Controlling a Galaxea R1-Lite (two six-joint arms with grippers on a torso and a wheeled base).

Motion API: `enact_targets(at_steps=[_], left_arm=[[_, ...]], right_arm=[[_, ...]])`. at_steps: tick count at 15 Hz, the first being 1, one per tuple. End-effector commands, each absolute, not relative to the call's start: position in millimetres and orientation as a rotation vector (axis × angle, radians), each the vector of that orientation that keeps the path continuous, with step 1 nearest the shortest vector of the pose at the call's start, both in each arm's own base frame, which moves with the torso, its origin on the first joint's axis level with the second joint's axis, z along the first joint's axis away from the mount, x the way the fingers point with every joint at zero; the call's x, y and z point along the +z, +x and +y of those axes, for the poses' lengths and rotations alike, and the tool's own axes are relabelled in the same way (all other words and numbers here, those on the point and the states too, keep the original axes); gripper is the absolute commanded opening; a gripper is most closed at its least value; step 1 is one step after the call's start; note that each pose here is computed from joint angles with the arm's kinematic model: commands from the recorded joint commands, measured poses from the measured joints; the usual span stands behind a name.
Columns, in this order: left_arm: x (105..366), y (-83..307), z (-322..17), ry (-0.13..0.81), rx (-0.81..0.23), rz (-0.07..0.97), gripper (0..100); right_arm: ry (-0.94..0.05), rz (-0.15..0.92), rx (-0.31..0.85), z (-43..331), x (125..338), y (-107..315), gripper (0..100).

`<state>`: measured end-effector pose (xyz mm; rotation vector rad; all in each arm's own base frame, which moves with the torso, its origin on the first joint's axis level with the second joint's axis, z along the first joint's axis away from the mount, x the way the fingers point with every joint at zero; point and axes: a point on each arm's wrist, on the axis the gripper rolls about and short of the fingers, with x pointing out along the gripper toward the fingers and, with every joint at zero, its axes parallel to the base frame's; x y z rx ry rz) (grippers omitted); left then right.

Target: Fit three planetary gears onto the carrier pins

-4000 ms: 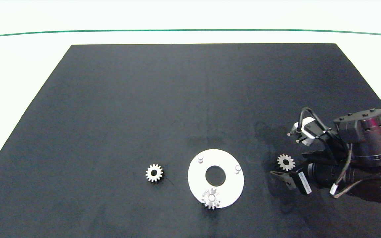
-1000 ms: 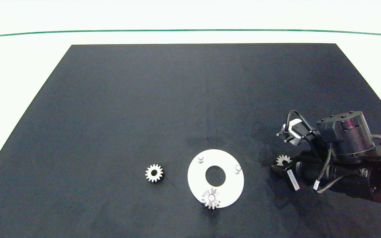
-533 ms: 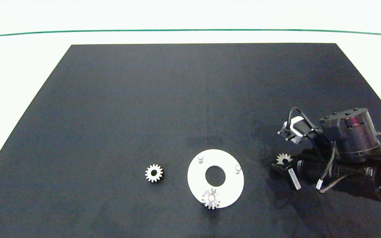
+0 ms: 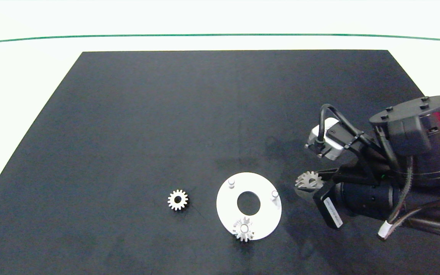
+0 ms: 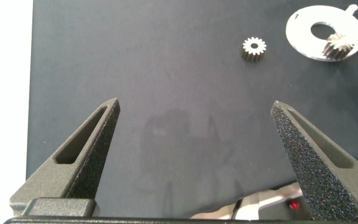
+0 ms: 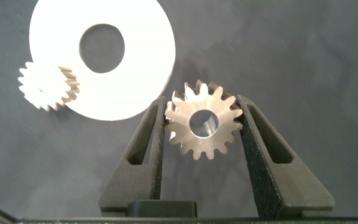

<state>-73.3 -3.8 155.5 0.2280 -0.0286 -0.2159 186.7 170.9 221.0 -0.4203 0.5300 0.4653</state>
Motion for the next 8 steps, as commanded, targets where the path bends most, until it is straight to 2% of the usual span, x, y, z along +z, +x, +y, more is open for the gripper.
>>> enact_targets(at_steps=[1,8], left_arm=[[156.5,-73.2,-3.7,0.229,-0.217,-0.027,100],[158.1,-72.9,-3.7,0.229,-0.218,-0.027,100]], right_arm=[[-0.464,0.549,0.496,193.3,204.7,189.7,4],[-0.491,0.573,0.483,202.8,192.1,195.0,4]])
